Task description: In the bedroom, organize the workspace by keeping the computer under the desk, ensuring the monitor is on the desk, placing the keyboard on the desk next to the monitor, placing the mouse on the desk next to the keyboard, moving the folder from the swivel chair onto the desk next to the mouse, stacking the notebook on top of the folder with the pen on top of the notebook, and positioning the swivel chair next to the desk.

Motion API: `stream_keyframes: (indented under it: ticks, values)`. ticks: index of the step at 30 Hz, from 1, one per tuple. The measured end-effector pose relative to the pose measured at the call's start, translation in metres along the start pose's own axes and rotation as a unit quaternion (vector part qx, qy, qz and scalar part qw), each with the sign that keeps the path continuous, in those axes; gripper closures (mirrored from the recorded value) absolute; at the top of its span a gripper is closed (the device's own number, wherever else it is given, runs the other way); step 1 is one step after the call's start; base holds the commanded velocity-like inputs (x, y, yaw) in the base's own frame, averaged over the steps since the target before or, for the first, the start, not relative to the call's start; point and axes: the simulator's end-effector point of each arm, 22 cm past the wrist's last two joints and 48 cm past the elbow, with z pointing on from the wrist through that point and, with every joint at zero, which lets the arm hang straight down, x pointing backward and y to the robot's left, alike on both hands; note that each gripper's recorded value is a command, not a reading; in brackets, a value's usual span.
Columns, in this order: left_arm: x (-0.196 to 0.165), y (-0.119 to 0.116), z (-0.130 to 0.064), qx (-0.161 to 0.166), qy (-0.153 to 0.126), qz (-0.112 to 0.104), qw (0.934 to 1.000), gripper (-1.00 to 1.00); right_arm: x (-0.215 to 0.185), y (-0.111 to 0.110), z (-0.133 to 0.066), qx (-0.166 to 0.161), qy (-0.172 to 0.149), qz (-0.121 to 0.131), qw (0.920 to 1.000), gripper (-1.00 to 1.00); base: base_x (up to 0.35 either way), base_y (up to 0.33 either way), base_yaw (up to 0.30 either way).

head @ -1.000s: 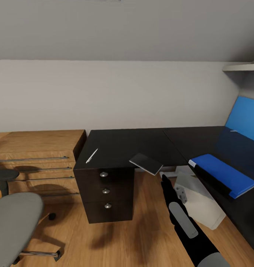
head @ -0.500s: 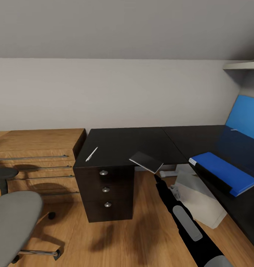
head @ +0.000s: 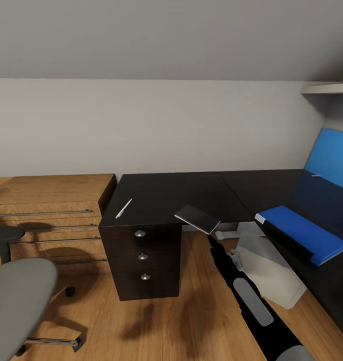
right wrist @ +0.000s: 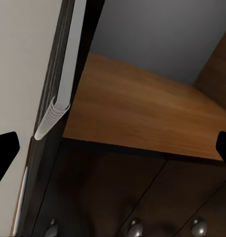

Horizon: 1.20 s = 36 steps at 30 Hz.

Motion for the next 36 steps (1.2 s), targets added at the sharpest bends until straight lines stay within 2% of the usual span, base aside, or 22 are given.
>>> stream_keyframes:
  ticks: [3,7,12,36]
  values:
    - [0.0,0.0,0.0,0.0,0.0,0.0,1.0,-1.0,0.0,0.004,0.0,-0.01,0.001,-0.001,0.9999,-1.0,0.0,0.0,0.0]
    - [0.0,-0.003,0.0,0.004,-0.001,0.001,1.0,-1.0,0.001,0.009,-0.004,-0.032,0.002,-0.019,0.9993,-1.0,0.003,0.0,0.0]
    - [0.0,-0.003,-0.001,0.006,-0.001,0.002,1.0,-1.0,0.001,0.014,-0.005,-0.046,0.002,-0.029,0.9985,-1.0,0.166,0.0,0.0]
    - [0.0,-0.004,-0.001,0.007,-0.001,0.004,1.0,-1.0,0.002,0.015,-0.005,-0.049,0.003,-0.031,0.9983,-1.0,0.11,0.003,0.0]
